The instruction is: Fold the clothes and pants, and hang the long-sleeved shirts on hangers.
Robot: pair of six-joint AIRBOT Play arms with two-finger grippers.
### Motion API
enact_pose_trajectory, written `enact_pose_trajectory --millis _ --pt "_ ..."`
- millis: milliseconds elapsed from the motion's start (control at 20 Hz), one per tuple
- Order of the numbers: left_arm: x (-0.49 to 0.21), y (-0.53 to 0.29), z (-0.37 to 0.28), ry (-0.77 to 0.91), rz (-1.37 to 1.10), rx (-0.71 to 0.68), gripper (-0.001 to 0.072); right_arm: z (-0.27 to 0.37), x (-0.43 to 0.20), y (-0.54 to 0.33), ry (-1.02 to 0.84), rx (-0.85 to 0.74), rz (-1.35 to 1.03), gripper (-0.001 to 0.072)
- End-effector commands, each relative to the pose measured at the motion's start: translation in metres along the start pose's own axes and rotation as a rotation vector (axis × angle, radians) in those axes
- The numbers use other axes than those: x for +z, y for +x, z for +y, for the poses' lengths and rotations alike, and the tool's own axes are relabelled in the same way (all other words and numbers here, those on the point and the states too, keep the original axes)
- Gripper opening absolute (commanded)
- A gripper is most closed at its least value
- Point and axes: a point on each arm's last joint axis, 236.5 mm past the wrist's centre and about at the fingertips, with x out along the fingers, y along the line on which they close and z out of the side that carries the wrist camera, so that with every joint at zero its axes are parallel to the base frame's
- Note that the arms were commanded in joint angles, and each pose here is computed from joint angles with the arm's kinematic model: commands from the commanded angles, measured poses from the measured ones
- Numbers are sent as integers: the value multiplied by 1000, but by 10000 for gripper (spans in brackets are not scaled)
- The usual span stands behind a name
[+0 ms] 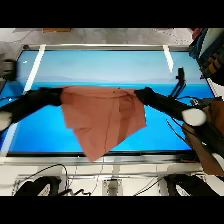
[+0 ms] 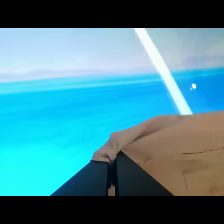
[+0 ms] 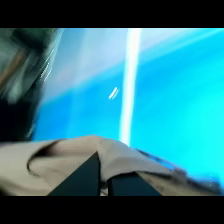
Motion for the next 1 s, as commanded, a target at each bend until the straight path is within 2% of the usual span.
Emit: enact_pose_trajectory --millis 0,200,350,600,750,800,850,900,950 --pt "-53 97 14 -62 108 17 9 -80 34 52 54 -153 -215 22" --pt "-122 99 -32 -85 387 -129 8 -131 9 61 38 -264 -66 22" --pt "-175 67 -61 -208 663 -219 9 -169 -15 44 -26 -370 117 22" --pt "-210 73 -96 -259 780 -276 9 -233 -47 -7 -106 -572 393 22" --pt "-235 75 -121 -259 852 -319 11 -248 -67 -31 -145 -641 524 29" --pt "-242 75 -124 -254 873 -323 143 -248 -69 -32 -199 -627 556 200" --pt "-246 73 -126 -254 891 -328 454 -248 -70 -33 -244 -614 577 563" --pt "-248 71 -127 -258 904 -332 715 -249 -70 -33 -267 -610 586 700" --pt "-249 68 -127 -260 919 -338 698 -250 -68 -34 -289 -611 588 689"
